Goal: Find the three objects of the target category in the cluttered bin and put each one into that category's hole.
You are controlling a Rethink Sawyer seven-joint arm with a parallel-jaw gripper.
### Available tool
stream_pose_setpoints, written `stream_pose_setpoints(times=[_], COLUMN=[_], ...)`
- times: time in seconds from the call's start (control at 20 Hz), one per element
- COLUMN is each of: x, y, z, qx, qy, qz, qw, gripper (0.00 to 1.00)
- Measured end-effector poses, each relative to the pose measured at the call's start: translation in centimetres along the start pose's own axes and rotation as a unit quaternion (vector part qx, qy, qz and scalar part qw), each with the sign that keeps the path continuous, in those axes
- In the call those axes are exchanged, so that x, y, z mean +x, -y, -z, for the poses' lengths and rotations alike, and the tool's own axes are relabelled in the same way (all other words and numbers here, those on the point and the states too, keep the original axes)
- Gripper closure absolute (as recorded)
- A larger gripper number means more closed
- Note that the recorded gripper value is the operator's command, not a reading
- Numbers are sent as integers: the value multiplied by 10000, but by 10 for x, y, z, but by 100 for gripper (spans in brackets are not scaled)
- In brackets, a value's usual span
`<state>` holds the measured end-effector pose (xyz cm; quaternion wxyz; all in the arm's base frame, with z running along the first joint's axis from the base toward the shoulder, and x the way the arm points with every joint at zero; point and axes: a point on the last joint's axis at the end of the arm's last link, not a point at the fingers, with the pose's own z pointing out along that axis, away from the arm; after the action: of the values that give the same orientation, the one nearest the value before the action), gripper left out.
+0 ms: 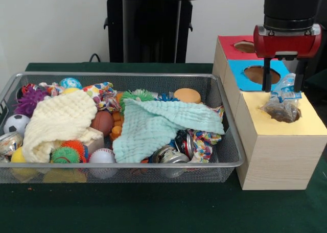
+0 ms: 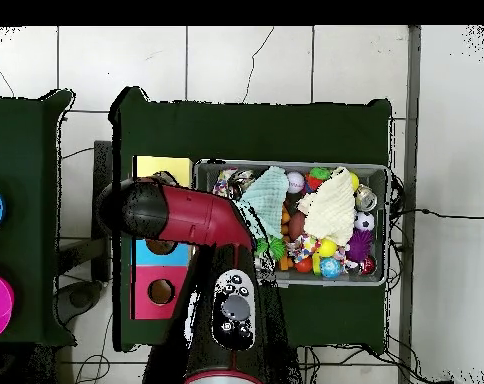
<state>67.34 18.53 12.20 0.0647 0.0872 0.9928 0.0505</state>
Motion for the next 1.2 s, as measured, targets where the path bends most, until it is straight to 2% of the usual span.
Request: stream_pose_setpoints(times=[0.35,0.85,0.9,1.2], x=[-1,-2,-1,-2], y=[-1,-5,-5,-5], z=[-14,-22,-23,-24], qx=[-1,-51,-51,-48], qy=[151,224,231,247], qz=[-16,-60,-57,-60], qw=[9999,9997,9997,9997], gripper=[0,0,100,100])
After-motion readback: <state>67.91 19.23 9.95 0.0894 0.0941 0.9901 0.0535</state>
